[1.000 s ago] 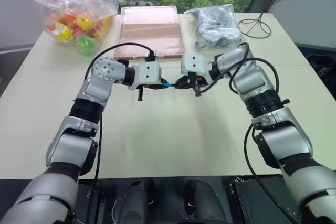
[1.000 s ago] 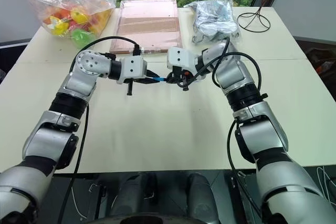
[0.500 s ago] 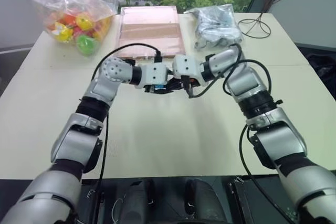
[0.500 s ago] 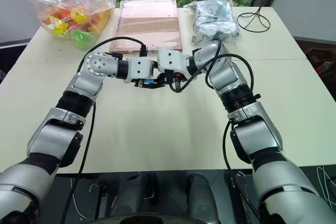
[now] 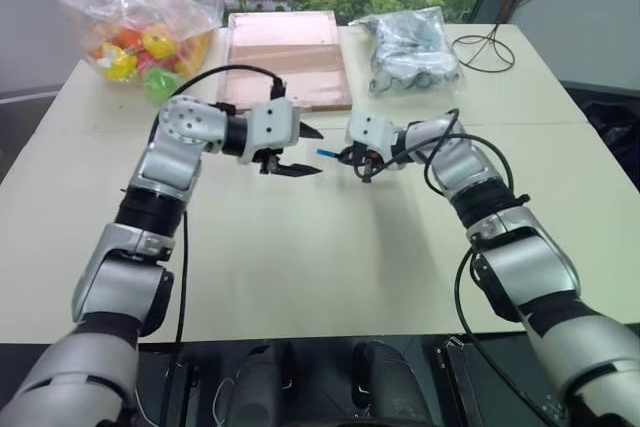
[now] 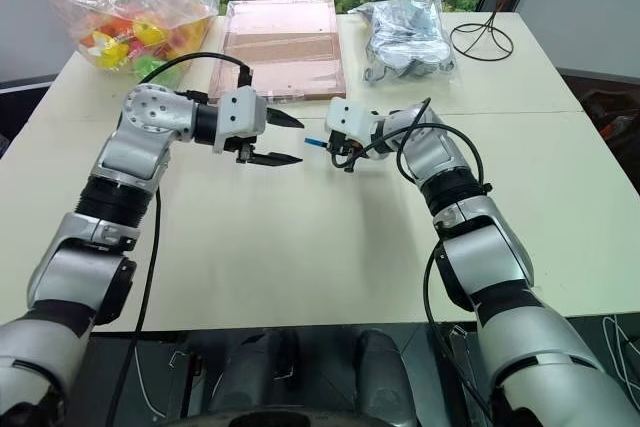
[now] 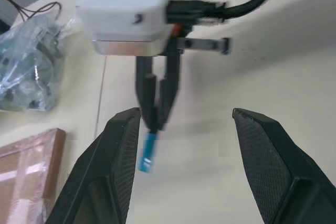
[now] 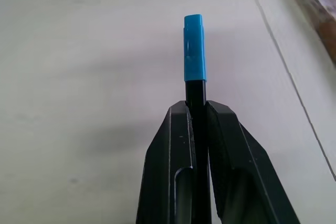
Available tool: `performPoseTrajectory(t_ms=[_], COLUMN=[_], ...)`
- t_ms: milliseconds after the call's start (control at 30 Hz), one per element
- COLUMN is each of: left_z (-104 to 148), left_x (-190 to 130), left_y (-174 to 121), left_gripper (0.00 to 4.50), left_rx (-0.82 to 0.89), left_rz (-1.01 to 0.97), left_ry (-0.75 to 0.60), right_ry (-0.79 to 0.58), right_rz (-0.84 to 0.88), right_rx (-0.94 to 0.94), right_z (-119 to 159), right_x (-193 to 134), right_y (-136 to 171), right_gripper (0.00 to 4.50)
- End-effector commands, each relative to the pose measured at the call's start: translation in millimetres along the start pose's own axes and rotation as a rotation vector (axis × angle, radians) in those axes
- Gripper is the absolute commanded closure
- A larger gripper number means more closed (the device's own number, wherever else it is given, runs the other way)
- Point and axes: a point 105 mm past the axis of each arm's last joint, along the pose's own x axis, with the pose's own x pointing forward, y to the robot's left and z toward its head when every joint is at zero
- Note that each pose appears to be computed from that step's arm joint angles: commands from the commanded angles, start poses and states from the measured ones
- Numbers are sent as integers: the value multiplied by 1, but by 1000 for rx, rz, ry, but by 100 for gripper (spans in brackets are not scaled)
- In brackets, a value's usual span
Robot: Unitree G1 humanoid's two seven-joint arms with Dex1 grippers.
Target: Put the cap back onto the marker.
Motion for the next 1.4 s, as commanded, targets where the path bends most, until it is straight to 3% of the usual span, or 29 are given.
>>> performPoseTrajectory(t_ms=[33, 267, 367, 533, 667, 867, 1067, 1200, 1367, 1400], left_z=[5, -1, -14, -33, -43, -66, -72, -72, -73, -73], left_x=[-15, -50, -68, -70, -54, -46, -35, -29, -41, -45], left_y=[10, 38, 44, 26, 3, -7, -20, -26, -25, -24], left_gripper=[161, 161, 161, 161, 161, 161, 161, 154, 154, 154], left_rx=[12, -181, -344, -570, -654, -775, -731, -734, -724, -723], left_rz=[79, 469, 688, 861, 851, 1045, 1072, 1057, 1084, 1093], left_ry=[-7, -118, -151, -163, -109, -48, 14, 18, 13, 12], right_ry=[-53, -55, -16, 109, 129, 129, 165, 183, 139, 124], right_rz=[-117, -407, -473, -539, -554, -605, -597, -597, -626, -644], right_rx=[-5, 227, 289, 407, 507, 628, 697, 718, 683, 670], right_z=[17, -13, -37, -94, -113, -127, -132, -136, -125, -122], right_x=[-13, -71, -106, -142, -151, -154, -150, -150, -165, -171], right_y=[-25, -70, -71, -55, -41, -28, -17, -12, -25, -30], right_gripper=[450, 450, 450, 450, 450, 450, 450, 272, 7, 7])
